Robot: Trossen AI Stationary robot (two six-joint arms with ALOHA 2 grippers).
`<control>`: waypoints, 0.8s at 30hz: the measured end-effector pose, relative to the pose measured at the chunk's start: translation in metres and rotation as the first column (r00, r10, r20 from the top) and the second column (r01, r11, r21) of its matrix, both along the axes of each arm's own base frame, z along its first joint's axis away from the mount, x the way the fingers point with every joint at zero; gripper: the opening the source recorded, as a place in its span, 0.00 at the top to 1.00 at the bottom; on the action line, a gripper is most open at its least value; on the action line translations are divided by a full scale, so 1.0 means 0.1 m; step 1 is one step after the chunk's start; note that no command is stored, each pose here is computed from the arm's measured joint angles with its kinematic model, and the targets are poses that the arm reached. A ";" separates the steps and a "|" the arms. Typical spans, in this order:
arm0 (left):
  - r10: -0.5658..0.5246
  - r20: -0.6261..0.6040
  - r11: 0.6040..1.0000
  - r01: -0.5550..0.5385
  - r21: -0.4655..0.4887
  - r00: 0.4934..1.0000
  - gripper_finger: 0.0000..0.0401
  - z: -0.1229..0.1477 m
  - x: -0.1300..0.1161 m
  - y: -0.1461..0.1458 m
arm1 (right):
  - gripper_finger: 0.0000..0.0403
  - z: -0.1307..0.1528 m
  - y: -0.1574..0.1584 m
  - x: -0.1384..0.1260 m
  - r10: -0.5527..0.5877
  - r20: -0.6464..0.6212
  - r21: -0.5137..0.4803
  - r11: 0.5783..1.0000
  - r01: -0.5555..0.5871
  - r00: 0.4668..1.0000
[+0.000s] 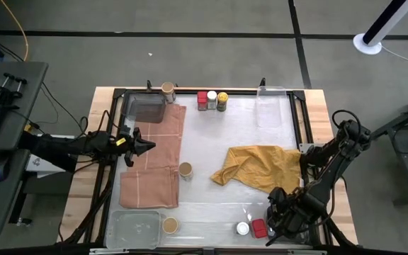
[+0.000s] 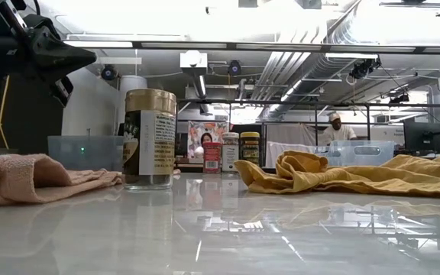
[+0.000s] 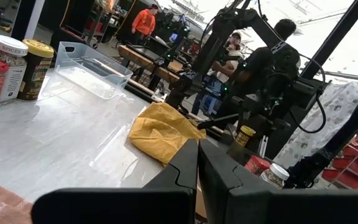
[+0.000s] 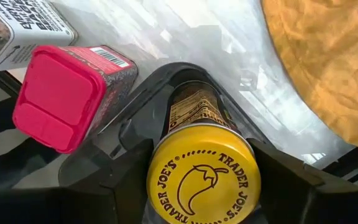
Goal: Sort spices by type
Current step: Put the bottom yellow seasoning bottle into the bottom black bin
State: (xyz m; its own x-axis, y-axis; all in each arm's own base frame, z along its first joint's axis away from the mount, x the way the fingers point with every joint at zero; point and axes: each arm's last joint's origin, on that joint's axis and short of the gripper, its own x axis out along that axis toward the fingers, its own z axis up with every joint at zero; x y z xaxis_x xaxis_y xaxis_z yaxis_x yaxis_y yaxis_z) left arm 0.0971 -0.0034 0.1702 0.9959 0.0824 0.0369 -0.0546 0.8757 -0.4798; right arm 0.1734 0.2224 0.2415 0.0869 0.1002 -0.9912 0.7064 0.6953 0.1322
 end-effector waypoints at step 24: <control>0.000 0.000 1.000 0.000 0.000 1.000 1.00 0.00 0.00 0.00 | 0.32 0.00 0.00 0.00 0.040 0.012 -0.012 0.999 -0.039 0.999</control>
State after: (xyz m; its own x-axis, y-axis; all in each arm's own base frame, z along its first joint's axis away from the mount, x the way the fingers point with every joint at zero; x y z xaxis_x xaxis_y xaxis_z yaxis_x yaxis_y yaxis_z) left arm 0.0971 -0.0034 0.1701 0.9959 0.0827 0.0367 -0.0551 0.8756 -0.4798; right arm 0.1736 0.2221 0.2416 0.0956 0.0921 -0.9911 0.6767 0.7242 0.1326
